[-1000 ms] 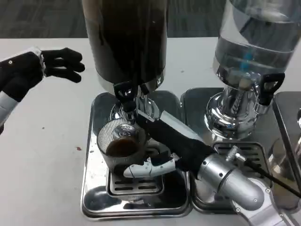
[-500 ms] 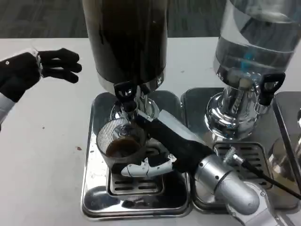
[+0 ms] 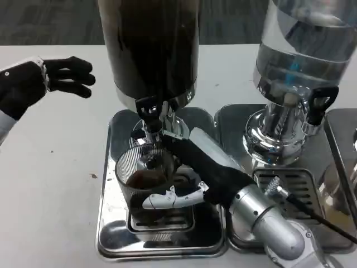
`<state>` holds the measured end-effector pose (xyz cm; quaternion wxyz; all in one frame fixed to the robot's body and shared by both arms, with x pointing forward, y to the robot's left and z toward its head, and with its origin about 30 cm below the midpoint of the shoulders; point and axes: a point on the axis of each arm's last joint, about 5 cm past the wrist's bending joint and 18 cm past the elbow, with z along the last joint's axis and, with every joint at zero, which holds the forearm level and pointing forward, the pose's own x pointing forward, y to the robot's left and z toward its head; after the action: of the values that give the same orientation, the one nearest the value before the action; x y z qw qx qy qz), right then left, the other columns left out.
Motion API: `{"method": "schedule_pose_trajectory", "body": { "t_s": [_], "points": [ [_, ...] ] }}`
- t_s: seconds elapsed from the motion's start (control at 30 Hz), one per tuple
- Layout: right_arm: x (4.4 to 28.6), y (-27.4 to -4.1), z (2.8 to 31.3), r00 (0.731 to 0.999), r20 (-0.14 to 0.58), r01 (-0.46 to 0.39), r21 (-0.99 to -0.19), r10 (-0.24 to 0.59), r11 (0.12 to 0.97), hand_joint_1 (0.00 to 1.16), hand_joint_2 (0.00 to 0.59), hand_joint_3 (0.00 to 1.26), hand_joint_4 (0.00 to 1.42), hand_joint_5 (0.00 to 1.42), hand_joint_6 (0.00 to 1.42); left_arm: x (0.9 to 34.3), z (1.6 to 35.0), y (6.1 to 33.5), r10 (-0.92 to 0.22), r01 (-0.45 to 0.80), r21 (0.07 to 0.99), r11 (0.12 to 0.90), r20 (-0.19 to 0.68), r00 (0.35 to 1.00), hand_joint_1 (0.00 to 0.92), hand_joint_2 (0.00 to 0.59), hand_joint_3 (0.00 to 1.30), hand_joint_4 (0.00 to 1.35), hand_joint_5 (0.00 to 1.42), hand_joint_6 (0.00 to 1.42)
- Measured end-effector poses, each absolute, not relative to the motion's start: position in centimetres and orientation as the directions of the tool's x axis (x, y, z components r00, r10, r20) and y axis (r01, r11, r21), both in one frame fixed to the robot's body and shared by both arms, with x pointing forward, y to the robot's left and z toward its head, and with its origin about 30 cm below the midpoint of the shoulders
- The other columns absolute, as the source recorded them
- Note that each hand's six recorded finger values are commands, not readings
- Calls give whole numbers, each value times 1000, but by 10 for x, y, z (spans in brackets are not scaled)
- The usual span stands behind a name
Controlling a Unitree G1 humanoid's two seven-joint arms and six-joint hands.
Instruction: Grasp the cup under the faucet to collect the drink, then remove the cup.
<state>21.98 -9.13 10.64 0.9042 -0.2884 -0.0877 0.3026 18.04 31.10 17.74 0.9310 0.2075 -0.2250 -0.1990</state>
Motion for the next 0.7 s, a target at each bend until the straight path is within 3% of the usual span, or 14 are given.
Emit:
{"method": "schedule_pose_trajectory", "body": {
  "t_s": [0.7],
  "points": [
    [214,-91,104,824,6,-460,-576,566,675,812,188,232,381,620,847,180,177,311,-463,277,475,835,335,820,0,120,398,387,430,359]
  ]
}}
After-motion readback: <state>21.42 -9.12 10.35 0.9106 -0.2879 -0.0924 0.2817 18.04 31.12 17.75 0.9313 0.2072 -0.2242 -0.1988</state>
